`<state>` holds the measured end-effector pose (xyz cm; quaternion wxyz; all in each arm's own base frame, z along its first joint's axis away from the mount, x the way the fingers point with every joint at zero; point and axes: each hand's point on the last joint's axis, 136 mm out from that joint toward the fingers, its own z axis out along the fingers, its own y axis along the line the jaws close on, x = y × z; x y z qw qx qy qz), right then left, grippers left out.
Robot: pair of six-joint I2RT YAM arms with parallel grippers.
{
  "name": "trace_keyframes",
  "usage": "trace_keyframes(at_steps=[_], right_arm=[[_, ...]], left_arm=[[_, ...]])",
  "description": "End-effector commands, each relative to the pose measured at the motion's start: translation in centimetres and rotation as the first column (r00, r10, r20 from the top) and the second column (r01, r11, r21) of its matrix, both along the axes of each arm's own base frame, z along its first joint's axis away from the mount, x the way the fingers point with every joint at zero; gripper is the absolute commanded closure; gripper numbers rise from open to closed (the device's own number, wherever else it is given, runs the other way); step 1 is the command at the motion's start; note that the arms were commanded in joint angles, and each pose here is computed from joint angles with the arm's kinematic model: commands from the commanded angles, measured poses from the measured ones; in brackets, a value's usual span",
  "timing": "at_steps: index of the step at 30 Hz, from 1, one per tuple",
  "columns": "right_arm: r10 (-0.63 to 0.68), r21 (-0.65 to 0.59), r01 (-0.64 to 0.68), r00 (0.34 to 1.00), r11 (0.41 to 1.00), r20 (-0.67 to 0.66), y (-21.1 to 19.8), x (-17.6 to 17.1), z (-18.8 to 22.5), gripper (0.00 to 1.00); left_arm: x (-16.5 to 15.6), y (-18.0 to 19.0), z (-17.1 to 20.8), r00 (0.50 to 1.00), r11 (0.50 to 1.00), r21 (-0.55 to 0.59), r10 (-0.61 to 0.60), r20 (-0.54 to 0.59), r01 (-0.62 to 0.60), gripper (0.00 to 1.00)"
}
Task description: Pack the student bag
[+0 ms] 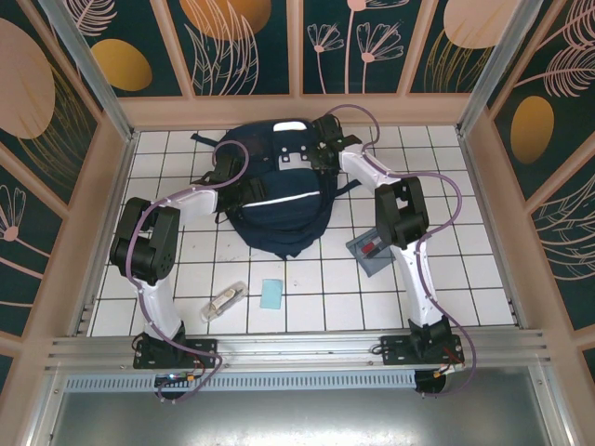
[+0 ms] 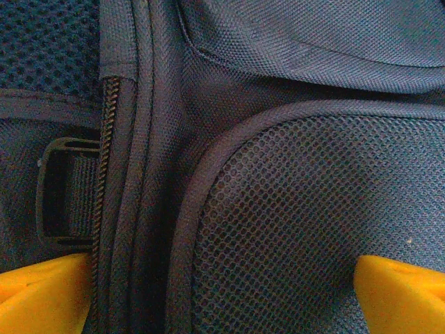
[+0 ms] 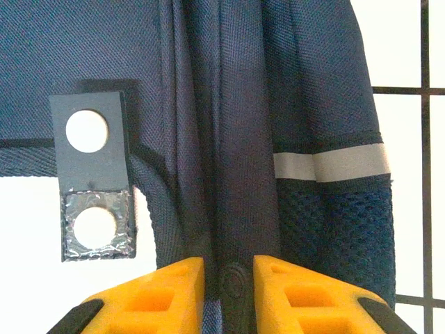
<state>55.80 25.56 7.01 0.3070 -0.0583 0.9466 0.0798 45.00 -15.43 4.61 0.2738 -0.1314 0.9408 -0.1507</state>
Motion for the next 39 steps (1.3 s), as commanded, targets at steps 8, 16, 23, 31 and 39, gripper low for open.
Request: trace_keyframes(at_steps=[8,16,23,31,39], right_arm=[[-0.018,-0.032,0.014,0.989,0.999,-0.149,-0.3,-2.4,-5.0,0.71],[-0.02,0.063,0.03,0.988,0.998,-0.153,-0.1,-1.8,-4.9,0.91],[0.051,0.328,-0.042,0.999,0.944,-0.016,2.3,-2.1,3.6,1.0],[0.145,0.496,-0.157,0.987,0.854,0.063,3.0,-4.9,6.3,1.0],[0.214,0.5,-0.231,0.972,0.835,0.091,1.9,-8.0,4.4,1.0]], left_arm=[[-0.3,-0.7,0.1,1.0,0.998,-0.059,0.005,-0.014,-0.006,0.06],[0.2,-1.0,6.5,0.995,0.996,-0.092,-0.003,0.096,0.011,0.06],[0.7,-6.3,12.6,0.976,0.915,-0.383,-0.043,0.213,0.124,0.06],[2.7,-14.8,10.3,0.983,0.795,-0.589,-0.054,0.173,0.147,0.08],[6.4,-14.8,3.6,0.99,0.824,-0.566,0.094,0.105,-0.018,0.08]])
